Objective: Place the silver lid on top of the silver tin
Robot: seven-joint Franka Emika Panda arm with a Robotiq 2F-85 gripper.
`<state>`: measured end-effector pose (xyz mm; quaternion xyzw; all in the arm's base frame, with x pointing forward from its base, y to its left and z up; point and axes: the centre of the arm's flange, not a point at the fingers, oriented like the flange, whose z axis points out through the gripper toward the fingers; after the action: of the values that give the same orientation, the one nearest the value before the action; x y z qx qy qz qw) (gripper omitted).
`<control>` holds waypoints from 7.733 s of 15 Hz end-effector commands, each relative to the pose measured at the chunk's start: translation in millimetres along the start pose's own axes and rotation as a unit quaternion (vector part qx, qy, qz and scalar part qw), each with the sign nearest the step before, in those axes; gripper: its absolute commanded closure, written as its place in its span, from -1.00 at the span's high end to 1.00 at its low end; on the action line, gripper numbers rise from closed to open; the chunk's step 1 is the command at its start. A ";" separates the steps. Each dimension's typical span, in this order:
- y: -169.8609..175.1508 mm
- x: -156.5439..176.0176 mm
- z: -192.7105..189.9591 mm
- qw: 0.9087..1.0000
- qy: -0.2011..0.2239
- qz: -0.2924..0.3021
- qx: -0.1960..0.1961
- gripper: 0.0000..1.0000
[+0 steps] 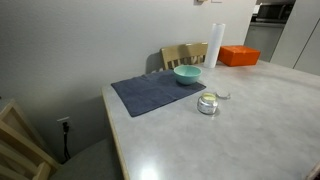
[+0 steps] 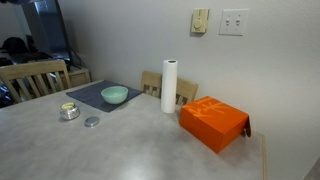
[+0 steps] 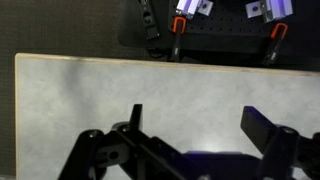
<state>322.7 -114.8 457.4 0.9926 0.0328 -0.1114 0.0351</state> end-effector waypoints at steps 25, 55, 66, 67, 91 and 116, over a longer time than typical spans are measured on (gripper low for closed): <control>-37.0 77.5 50.8 0.987 -0.133 -0.079 -0.040 1.00; -161.2 226.0 177.8 0.924 -0.213 -0.302 -0.094 1.00; -188.1 250.7 186.0 0.928 -0.009 -0.366 -0.076 1.00; -191.8 253.3 186.8 0.924 0.023 -0.372 -0.078 1.00; -234.2 295.6 202.7 0.897 0.138 -0.421 0.000 1.00; -245.7 330.8 228.5 0.910 0.178 -0.374 -0.002 1.00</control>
<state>580.3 133.5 148.7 0.9105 0.4080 0.0560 -0.0383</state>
